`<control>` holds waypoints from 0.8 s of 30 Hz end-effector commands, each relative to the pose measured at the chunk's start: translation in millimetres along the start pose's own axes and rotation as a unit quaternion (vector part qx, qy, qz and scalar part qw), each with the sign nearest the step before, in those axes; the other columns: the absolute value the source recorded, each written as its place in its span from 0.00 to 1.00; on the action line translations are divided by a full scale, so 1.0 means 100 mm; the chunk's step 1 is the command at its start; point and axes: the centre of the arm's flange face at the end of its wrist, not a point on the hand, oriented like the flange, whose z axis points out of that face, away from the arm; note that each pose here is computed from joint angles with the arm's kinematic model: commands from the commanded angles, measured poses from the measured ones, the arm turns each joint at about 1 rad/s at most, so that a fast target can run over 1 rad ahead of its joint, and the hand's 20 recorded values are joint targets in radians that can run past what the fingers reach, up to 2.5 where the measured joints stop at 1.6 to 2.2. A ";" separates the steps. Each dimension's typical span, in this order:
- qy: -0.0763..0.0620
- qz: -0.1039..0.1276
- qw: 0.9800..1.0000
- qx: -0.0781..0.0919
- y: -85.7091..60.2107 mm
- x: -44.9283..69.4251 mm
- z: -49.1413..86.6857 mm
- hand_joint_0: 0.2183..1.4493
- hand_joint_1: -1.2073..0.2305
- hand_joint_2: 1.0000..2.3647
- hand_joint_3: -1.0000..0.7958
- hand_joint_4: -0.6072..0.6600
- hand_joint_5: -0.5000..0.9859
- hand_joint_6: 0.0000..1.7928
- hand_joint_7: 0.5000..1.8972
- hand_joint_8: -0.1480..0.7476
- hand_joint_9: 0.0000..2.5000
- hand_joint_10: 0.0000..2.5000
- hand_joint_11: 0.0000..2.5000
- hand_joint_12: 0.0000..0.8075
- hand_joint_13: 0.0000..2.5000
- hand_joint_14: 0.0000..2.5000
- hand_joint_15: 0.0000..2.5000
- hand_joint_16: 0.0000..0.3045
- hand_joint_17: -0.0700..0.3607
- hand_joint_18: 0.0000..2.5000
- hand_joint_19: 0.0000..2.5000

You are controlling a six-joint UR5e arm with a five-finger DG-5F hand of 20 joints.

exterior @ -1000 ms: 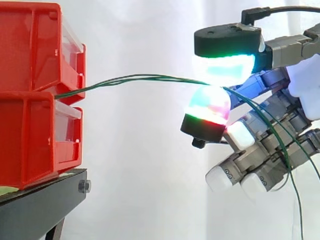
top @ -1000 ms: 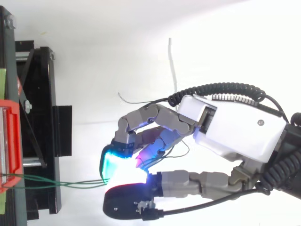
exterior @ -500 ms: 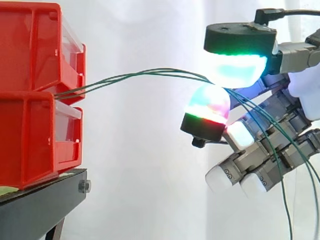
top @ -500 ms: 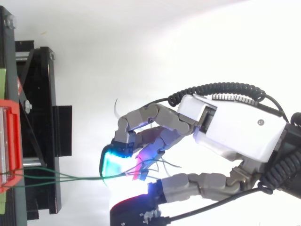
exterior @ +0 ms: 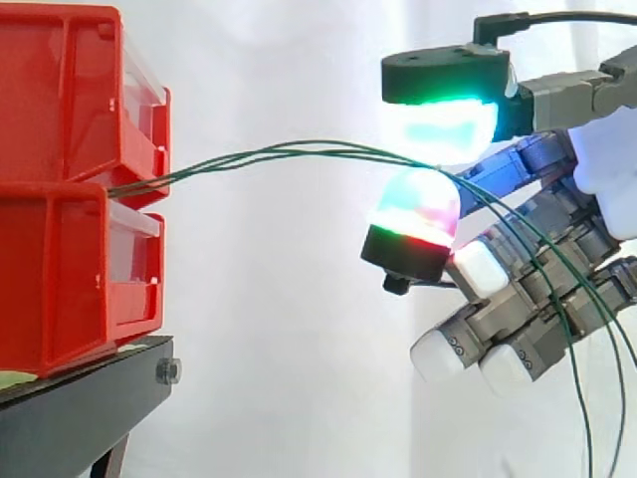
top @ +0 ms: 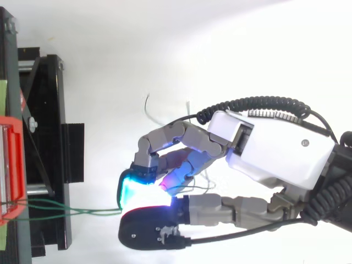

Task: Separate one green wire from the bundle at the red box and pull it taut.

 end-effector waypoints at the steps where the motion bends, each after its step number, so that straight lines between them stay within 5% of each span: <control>1: -0.001 0.000 1.000 0.000 0.00 0.00 0.00 0.31 0.33 0.01 0.47 0.55 0.25 0.51 0.43 0.49 0.43 0.01 0.20 0.46 0.28 0.00 0.13 0.19 0.46 0.26 0.18; 9: -0.001 0.000 1.000 0.000 0.00 0.00 0.00 0.35 0.26 0.01 0.45 0.48 0.24 0.52 0.44 0.46 0.41 0.01 0.20 0.41 0.27 0.01 0.13 0.16 0.42 0.24 0.18; 24: -0.001 0.000 1.000 0.000 0.01 -0.01 0.00 0.37 0.25 0.01 0.33 0.50 0.24 0.51 0.43 0.44 0.41 0.01 0.20 0.41 0.27 0.01 0.13 0.16 0.42 0.24 0.18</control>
